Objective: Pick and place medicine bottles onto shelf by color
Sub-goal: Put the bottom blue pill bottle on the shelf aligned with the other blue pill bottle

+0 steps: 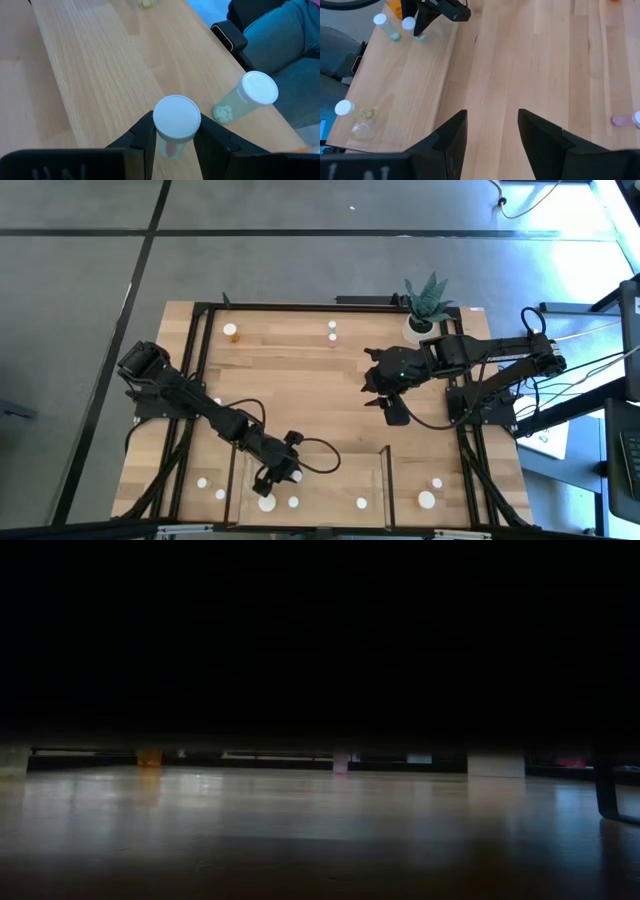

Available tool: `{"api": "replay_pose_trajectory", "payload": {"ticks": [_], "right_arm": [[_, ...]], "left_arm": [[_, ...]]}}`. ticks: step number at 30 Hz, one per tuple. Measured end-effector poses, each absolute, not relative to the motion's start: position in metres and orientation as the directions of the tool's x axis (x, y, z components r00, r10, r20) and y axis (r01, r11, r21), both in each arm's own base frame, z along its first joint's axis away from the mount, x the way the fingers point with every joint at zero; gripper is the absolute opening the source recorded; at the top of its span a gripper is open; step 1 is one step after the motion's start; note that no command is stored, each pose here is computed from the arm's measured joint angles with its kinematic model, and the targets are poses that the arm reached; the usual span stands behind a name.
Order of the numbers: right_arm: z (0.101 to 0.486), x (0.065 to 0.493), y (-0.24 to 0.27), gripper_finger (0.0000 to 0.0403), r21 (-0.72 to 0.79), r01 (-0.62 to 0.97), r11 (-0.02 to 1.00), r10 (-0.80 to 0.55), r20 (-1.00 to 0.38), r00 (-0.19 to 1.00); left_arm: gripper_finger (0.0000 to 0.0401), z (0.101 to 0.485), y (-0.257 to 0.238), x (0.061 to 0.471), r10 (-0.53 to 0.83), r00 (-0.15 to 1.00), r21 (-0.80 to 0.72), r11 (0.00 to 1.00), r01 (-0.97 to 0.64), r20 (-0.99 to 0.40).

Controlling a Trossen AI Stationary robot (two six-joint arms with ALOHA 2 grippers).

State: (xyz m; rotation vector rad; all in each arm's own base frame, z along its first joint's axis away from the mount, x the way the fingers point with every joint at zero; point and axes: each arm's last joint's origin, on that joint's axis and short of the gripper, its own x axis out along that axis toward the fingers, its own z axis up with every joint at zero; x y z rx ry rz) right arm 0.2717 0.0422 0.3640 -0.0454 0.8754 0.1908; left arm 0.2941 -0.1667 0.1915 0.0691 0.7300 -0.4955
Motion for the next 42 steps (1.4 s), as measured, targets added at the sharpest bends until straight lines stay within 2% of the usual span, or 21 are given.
{"api": "replay_pose_trajectory", "payload": {"ticks": [42], "right_arm": [[0.364,0.2717,0.0422,0.0177,0.039,-0.185,0.982,0.148,-0.767,0.625]], "left_arm": [[0.0102,0.1828,-0.1663,0.2903,-0.446,0.636,-0.127,0.867,0.482,-0.63]]}}
